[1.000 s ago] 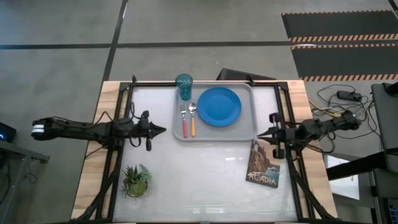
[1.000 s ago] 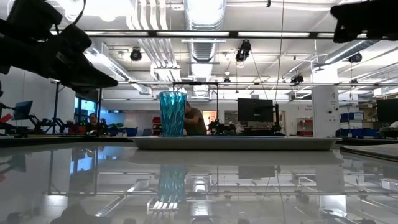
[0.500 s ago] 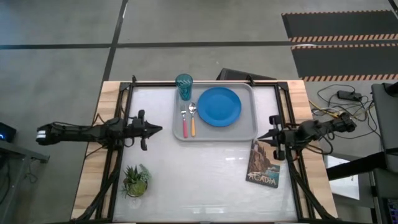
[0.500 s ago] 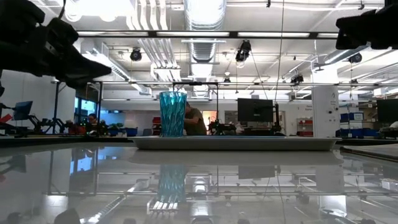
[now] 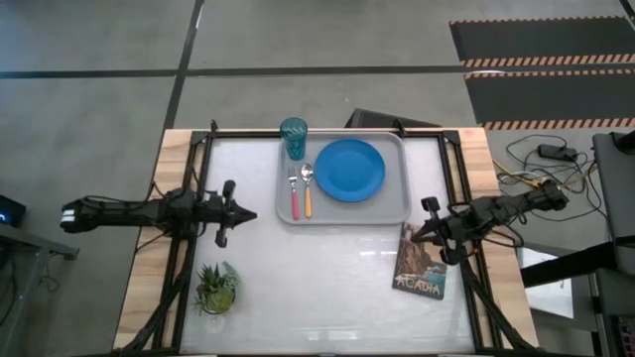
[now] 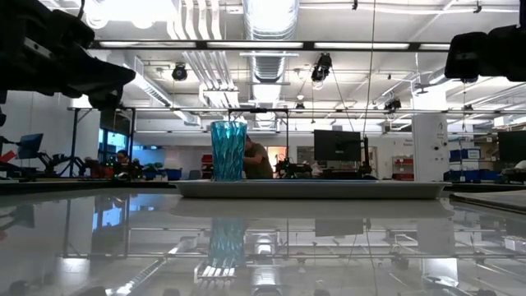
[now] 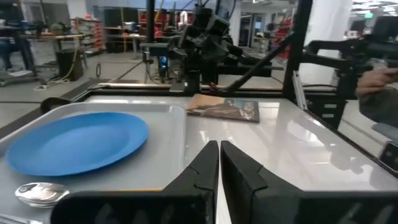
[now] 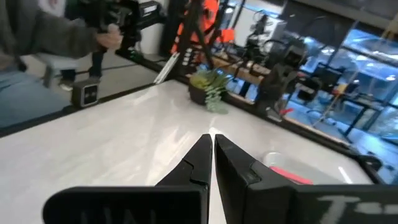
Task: Pick and place plate/cup/fork/spoon on tray
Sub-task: Return to Home Position
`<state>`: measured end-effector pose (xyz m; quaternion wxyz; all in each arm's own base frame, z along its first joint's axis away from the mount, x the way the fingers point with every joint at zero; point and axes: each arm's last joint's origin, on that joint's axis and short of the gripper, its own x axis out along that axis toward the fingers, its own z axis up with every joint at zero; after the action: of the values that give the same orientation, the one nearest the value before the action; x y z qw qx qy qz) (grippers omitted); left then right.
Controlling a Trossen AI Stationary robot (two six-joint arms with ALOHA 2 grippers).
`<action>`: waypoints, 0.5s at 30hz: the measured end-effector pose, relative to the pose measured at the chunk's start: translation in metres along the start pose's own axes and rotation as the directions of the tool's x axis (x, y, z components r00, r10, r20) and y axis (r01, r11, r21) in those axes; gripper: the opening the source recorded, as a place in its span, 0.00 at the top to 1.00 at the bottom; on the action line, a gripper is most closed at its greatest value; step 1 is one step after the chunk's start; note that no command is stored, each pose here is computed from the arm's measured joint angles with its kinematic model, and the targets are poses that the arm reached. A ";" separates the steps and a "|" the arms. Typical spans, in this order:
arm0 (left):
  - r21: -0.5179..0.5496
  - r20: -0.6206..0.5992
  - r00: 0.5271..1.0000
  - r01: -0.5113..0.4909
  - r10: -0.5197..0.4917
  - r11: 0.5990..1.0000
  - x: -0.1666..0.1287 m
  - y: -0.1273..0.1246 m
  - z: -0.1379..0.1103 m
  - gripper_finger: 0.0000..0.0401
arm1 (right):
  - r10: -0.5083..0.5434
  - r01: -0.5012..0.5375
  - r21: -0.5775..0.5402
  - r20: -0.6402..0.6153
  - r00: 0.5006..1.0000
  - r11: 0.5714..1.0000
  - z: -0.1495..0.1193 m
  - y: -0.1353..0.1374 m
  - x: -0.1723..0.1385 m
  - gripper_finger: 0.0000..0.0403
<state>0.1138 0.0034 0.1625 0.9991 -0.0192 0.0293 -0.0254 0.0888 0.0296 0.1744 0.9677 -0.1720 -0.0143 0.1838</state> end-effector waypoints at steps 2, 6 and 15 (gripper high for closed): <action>-0.007 0.003 1.000 -0.017 0.017 1.000 0.000 0.000 0.000 1.00 | -0.018 0.018 0.020 0.004 1.000 1.000 -0.001 0.000 0.001 0.98; -0.010 -0.004 0.998 -0.069 0.068 0.998 0.000 0.002 -0.001 1.00 | -0.127 0.129 0.109 -0.029 0.991 0.986 -0.002 -0.003 0.001 0.98; -0.013 -0.058 0.996 -0.074 0.073 0.997 0.003 0.003 -0.006 1.00 | -0.194 0.199 0.134 -0.049 0.980 0.971 -0.003 -0.005 0.000 0.98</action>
<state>0.1171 0.0057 0.1563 0.9979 -0.0251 0.0590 0.0112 0.0914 0.0243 0.1738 0.9908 -0.1053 -0.0015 0.0847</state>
